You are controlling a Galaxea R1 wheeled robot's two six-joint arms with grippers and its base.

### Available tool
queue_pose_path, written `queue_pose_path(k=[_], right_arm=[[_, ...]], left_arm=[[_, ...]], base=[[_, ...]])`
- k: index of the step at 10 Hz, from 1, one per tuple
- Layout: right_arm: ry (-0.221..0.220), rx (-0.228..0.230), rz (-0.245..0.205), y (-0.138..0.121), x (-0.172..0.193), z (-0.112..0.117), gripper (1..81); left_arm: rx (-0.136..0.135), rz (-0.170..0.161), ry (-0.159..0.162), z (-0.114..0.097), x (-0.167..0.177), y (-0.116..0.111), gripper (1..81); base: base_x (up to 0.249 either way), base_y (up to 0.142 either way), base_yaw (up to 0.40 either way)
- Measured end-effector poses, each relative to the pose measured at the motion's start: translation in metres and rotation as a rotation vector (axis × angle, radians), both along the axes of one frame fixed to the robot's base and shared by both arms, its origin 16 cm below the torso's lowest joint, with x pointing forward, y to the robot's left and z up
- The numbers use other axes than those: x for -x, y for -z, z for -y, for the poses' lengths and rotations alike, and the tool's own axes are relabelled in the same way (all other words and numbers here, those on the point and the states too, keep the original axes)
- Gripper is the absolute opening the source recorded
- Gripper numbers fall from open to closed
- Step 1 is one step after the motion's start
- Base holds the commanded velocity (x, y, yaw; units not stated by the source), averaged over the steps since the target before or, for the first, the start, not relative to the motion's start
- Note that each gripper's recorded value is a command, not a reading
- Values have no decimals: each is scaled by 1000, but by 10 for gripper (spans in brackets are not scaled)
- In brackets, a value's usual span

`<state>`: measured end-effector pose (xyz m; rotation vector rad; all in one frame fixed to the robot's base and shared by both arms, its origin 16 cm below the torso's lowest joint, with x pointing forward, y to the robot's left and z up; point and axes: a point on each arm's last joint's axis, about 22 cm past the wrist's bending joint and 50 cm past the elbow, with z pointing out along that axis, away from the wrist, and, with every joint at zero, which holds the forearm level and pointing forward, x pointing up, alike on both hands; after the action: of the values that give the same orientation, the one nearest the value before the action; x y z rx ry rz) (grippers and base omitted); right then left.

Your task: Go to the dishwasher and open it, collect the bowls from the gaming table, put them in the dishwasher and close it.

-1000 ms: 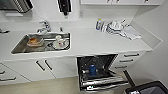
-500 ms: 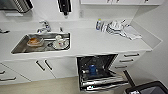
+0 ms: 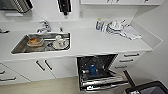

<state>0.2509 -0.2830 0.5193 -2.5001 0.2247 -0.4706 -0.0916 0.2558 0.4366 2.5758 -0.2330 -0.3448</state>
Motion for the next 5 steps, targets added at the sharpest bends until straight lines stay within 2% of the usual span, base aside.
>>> queue_pose_path(k=[1,2,4,5], right_arm=[[-6,-31,33,-14,-30,-11,10],[-10,-60,56,-27,-56,-22,10],[-26,-69,91,-47,-105,-24,10],[-26,-69,116,-60,-135,-20,10]], left_arm=[[18,-6,-2,22,11,0,811],[50,-15,0,49,27,-4,811],[106,-67,-14,96,74,-26,811],[112,-95,-15,107,95,-36,811]], base=[[0,0,0],[0,0,0],[0,0,0],[0,0,0]])
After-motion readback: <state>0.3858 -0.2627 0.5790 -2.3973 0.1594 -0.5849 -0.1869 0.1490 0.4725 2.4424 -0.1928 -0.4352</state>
